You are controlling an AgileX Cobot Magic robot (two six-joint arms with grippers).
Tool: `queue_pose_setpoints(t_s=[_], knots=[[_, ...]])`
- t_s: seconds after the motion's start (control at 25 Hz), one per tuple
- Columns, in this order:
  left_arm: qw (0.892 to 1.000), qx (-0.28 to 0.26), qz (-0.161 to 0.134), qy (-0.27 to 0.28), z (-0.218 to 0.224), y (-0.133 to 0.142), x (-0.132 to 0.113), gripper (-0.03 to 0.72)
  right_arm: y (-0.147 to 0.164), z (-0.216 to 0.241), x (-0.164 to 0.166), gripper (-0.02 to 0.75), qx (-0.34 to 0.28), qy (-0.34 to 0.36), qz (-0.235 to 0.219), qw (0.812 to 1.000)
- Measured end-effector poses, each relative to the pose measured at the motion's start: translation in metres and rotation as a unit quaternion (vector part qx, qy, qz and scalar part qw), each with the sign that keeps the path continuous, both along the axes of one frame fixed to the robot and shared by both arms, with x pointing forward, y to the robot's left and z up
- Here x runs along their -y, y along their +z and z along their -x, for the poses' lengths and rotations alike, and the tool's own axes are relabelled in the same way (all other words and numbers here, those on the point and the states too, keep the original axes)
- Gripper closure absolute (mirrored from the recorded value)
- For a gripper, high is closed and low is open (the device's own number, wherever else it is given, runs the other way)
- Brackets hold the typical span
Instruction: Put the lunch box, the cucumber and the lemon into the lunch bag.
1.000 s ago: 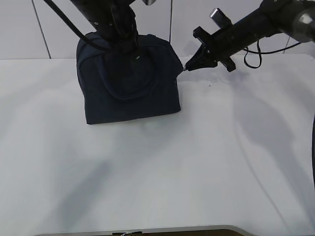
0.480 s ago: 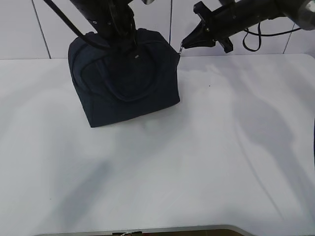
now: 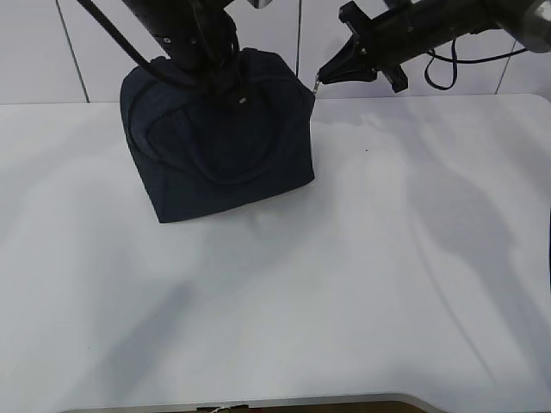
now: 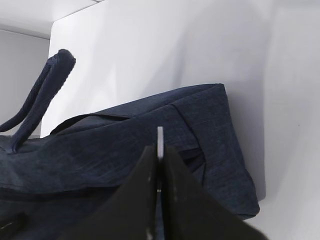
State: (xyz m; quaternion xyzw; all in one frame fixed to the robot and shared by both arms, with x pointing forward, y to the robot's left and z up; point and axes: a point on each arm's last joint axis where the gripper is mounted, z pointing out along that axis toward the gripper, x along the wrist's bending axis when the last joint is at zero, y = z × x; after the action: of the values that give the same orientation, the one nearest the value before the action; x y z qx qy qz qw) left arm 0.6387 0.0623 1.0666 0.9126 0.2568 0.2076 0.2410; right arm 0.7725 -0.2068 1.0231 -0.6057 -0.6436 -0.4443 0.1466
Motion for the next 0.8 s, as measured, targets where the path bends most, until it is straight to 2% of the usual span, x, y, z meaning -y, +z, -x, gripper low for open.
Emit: queue_pose_setpoints(t_s=[0.28,0.52,0.8], knots=[[1.0,-0.017,0.016,0.001,0.004,0.002,0.001,0.34,0.0,0.0,0.0,0.733,0.0,0.0,-0.001,1.0],[1.0,-0.007,0.027,0.0,0.011,0.02,-0.002,0.326,0.0,0.0,0.0,0.733,-0.001,0.0,-0.004,1.0],[0.994,0.029,0.101,0.006,0.011,0.04,0.004,0.288,0.001,0.0,0.0,0.733,-0.001,0.0,-0.004,1.0]])
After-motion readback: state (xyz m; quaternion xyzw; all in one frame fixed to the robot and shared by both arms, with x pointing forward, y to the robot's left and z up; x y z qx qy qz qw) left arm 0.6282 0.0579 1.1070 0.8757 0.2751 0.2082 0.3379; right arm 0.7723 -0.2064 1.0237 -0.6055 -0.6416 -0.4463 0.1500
